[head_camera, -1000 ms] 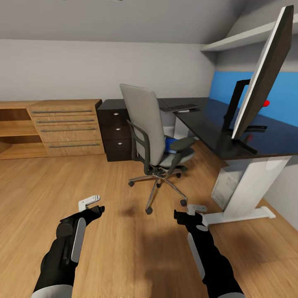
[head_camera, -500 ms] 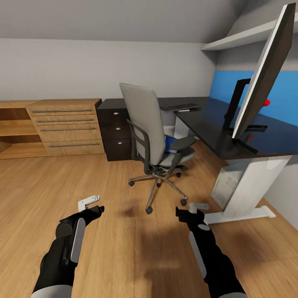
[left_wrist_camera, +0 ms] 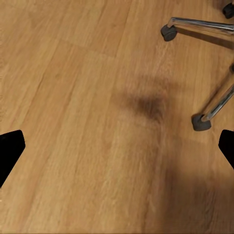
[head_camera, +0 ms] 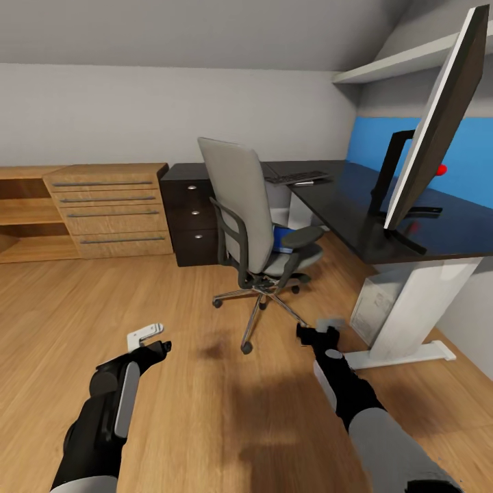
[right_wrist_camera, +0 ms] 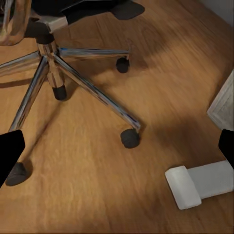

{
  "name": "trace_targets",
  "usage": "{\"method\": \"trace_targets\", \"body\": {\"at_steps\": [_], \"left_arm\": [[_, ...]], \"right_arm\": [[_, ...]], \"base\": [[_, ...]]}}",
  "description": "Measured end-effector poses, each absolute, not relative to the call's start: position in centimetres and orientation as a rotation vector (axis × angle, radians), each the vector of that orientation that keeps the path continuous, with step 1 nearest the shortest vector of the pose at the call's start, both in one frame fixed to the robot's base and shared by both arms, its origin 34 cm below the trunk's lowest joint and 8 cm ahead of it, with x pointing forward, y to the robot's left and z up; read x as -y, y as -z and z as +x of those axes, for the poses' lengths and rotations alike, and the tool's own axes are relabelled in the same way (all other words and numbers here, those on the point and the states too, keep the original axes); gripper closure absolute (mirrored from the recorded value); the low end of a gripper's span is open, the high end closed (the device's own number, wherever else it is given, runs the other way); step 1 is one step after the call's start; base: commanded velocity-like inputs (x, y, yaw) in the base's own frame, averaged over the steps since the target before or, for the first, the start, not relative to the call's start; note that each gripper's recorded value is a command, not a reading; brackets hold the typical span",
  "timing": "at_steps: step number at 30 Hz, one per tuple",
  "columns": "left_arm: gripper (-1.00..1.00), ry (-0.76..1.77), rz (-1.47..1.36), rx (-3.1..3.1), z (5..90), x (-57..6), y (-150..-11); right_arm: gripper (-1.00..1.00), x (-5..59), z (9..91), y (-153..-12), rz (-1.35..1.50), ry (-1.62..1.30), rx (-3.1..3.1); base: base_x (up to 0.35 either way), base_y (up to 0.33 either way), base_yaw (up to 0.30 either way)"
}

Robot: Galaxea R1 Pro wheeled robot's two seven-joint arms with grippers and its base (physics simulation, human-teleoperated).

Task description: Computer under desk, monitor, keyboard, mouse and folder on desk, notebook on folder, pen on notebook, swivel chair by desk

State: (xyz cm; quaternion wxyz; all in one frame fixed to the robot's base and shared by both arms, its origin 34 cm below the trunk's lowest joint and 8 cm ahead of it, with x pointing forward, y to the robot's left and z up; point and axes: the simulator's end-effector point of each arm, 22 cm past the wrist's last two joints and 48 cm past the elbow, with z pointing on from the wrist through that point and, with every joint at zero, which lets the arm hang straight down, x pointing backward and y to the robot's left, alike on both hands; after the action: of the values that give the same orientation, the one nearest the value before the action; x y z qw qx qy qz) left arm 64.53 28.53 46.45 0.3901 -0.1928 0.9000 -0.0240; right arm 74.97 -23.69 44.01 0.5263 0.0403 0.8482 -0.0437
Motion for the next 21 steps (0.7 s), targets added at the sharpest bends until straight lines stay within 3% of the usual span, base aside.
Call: {"method": "trace_targets", "body": {"at_steps": [9,18,21], "left_arm": [[-1.0,0.056,-0.488,-2.249,63.2,-29.1,-47.7],[-1.0,0.245,-0.39,-2.215,61.6,-25.9,-48.4],[-1.0,0.274,-0.377,-2.215,61.4,-25.3,-48.4]], "right_arm": [[-1.0,25.0,81.3,-48.6,0.101,0.131,-1.898],[-1.0,28.2,81.5,-48.6,0.15,0.164,-1.891],[-1.0,28.7,81.2,-48.2,0.182,0.16,-1.899]], "base": [[0.0,0.0,0.0],[0.003,0.0,0.0],[0.213,0.0,0.0]]}}
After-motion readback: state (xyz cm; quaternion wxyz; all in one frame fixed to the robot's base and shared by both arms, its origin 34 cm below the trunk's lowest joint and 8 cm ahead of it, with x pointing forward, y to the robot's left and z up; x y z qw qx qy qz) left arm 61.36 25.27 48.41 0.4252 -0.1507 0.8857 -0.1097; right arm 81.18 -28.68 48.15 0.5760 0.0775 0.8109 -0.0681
